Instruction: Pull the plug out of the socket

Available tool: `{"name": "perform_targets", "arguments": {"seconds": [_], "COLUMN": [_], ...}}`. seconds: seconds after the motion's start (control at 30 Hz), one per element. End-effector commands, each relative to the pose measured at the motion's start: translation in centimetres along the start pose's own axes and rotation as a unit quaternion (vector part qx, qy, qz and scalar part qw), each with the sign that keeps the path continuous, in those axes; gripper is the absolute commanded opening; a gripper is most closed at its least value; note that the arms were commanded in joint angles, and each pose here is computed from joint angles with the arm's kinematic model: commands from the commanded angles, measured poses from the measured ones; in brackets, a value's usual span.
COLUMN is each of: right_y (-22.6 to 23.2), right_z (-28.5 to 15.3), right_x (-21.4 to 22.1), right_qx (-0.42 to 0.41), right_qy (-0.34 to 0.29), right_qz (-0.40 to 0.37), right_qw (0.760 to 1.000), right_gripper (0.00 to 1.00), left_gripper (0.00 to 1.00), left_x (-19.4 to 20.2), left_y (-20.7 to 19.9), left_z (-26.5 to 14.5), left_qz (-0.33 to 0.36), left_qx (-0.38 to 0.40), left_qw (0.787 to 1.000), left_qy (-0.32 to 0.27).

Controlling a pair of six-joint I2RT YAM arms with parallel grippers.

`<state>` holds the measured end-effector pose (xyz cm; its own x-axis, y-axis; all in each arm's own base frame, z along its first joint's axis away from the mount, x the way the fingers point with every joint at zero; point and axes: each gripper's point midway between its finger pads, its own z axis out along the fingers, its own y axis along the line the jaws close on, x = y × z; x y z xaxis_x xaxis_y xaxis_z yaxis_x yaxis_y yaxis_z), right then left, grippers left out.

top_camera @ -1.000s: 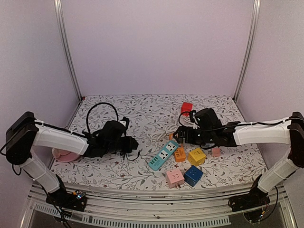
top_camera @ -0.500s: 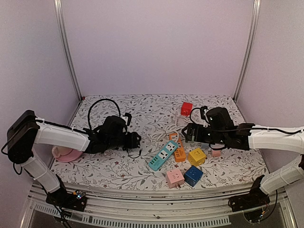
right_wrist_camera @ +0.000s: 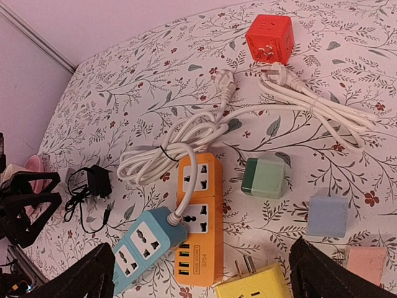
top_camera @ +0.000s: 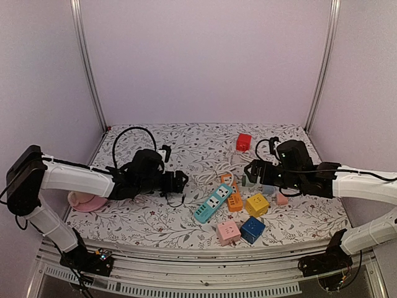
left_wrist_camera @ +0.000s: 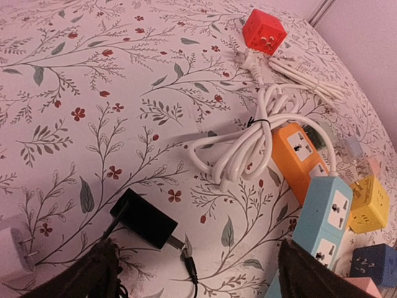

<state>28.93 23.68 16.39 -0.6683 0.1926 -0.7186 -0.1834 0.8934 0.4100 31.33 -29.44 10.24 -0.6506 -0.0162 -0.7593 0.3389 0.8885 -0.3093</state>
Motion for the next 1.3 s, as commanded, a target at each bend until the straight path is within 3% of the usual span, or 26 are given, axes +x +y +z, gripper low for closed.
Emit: {"name": "perform_targets", "arguments": {"seconds": [0.0, 0.4, 0.63, 0.97, 1.27], "right_y": [-0.9, -2.4, -5.9, -14.0, -19.3], "right_z": [-0.6, -2.1, -3.1, -4.4, -5.7], "right_x": [-0.4, -1.7, -3.2, -6.5, -9.1], "right_qx": [0.012, 0.033, 0.088, 0.169, 0.22], "right_qy": [-0.01, -0.046, -0.082, -0.132, -0.252], "right_qz": [-0.004, -0.002, -0.005, -0.002, -0.006], "right_qw": [1.0, 0.998, 0.993, 0.977, 0.942], "right_gripper": [0.99, 0.99, 0.99, 0.99, 0.99], "left_gripper": [0.97, 0.97, 0.97, 0.97, 0.97], "left_x": [-1.9, -3.2, -4.1, -5.2, -5.3], "left_y": [-0.1, 1.2, 3.3, 8.6, 17.7], "left_z": [-1.3, -4.4, -7.1, -9.8, -12.4], "left_qz": [-0.003, -0.003, 0.0, -0.027, -0.096], "left_qx": [0.006, -0.008, -0.038, -0.1, -0.224], "left_qw": [1.0, 0.997, 0.993, 0.985, 0.953], "left_qy": [-0.029, -0.072, -0.107, -0.14, -0.179]}}
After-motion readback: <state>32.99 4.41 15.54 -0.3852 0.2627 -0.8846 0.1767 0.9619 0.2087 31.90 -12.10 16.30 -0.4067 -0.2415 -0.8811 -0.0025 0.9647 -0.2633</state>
